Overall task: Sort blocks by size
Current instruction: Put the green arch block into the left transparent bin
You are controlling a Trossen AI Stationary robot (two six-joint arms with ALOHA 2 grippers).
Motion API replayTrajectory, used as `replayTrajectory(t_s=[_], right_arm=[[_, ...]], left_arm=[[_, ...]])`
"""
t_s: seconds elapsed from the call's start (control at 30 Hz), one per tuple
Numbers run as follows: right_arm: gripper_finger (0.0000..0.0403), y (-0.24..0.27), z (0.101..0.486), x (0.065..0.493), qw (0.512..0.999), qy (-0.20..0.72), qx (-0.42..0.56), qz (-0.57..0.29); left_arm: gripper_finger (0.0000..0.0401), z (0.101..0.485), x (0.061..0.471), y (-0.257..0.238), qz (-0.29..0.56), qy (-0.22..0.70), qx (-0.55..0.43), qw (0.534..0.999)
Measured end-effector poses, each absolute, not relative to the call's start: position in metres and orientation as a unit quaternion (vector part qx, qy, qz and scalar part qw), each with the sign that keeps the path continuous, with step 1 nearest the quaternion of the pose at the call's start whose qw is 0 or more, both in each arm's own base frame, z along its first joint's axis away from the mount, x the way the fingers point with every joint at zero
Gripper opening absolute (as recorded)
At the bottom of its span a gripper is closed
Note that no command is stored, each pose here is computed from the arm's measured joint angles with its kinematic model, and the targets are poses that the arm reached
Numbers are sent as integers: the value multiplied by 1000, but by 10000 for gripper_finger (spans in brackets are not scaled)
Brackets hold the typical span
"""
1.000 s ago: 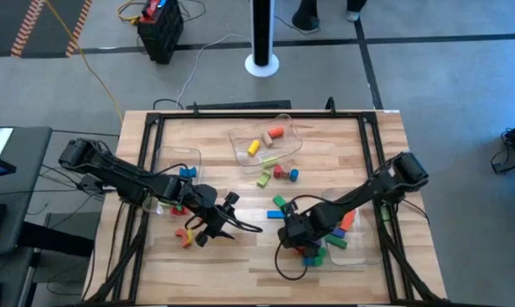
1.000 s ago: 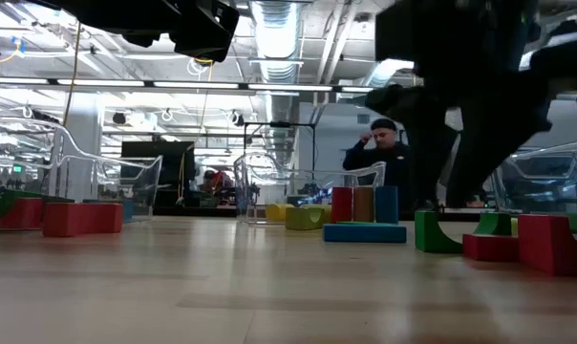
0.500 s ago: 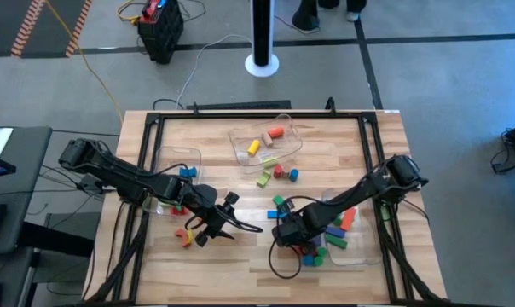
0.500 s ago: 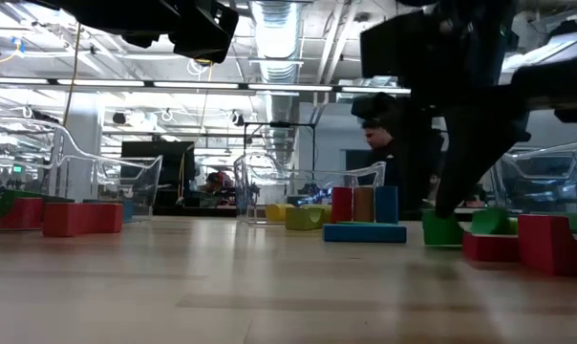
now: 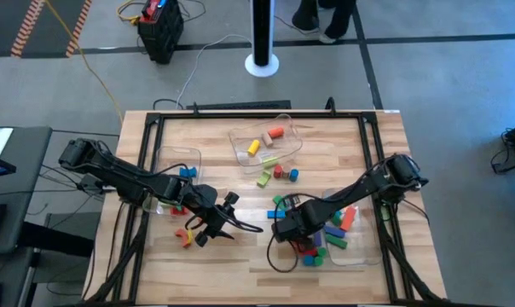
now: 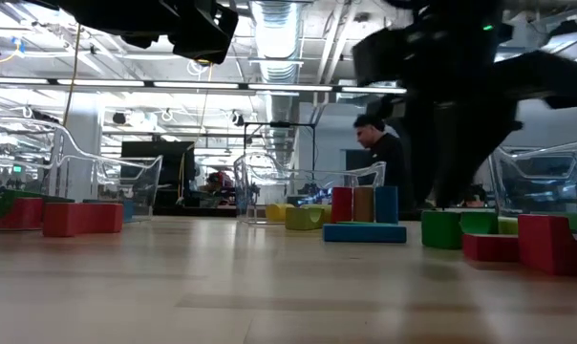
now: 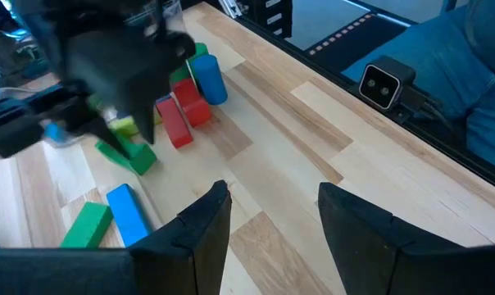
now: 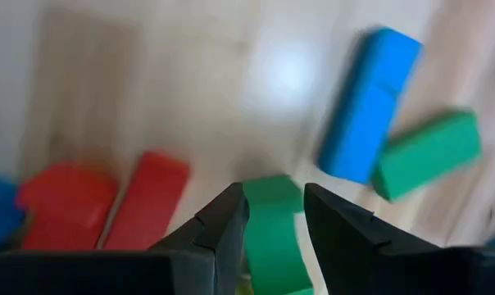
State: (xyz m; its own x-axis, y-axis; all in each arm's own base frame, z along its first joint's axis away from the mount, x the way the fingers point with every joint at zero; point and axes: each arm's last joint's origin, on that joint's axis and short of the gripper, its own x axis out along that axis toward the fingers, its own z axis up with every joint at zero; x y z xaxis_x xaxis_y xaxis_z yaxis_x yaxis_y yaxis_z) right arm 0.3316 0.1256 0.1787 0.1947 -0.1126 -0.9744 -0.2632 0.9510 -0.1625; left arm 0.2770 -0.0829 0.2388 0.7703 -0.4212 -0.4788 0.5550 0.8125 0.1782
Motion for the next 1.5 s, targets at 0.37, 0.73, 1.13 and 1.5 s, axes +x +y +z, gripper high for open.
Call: replayTrajectory(t_s=[0.37,0.73,1.13,1.5], right_arm=[[162,116,178,334,757,650,41,-52],[162,116,179,336,755,637,110,-111],[162,116,175,337,751,631,135,-139],[162,115,162,340,744,637,123,-161]], left_arm=[[180,237,276,-83,-264,222,158,925],[180,236,276,-82,-269,224,173,921],[180,235,275,-82,-271,229,178,918],[180,221,282,-84,-272,253,174,912]])
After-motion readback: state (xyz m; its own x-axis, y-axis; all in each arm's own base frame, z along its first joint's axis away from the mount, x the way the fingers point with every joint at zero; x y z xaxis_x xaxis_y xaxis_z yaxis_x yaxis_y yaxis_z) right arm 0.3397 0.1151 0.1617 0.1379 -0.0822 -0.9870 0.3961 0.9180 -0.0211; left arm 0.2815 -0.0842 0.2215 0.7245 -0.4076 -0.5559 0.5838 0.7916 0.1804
